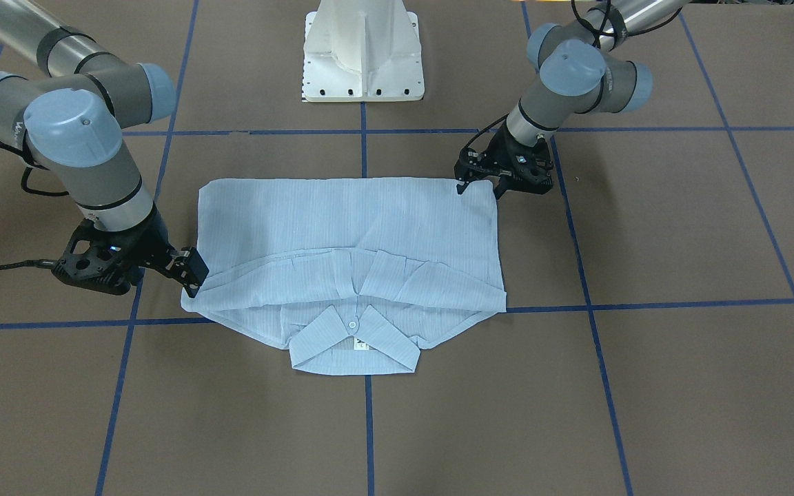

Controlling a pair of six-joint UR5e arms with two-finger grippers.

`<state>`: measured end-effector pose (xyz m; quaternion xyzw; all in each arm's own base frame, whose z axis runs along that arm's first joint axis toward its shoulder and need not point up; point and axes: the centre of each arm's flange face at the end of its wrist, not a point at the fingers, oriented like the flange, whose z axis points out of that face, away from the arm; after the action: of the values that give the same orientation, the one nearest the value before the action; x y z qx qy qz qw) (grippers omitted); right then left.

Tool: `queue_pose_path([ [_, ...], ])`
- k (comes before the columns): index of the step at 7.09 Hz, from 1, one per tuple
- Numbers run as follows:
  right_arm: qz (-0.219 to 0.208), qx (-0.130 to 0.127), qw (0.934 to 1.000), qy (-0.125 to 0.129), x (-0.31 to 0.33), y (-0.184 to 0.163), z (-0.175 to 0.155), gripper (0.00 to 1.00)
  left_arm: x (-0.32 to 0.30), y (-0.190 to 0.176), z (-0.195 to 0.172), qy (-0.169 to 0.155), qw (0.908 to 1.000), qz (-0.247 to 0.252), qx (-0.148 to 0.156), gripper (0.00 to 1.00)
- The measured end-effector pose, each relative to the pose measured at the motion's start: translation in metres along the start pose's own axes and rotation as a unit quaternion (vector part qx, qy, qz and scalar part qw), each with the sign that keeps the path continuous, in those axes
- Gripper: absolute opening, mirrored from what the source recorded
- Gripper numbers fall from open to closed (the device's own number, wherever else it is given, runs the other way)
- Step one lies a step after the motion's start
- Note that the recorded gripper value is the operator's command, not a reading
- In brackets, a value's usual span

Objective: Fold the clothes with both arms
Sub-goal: 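Lower the left gripper and grasp the folded shirt's side edge nearest it, then drag the folded shirt with the left gripper away from the right gripper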

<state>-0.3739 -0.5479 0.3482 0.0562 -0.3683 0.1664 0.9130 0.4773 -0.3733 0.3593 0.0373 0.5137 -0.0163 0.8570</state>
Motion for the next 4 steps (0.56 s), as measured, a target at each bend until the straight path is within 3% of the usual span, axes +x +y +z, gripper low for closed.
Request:
queue_pose_path([
  [2,0.001,0.0,1.0,0.0,0.0006,0.0001,0.0004,1.0,0.003,0.0077,0.0054,-0.001,1.0,0.0,-0.006,0.0],
  [4,0.001,0.0,1.0,0.0,0.0002,0.0001,0.0001,1.0,0.0008,0.0128,0.0082,-0.004,0.9999,0.001,-0.01,0.0],
])
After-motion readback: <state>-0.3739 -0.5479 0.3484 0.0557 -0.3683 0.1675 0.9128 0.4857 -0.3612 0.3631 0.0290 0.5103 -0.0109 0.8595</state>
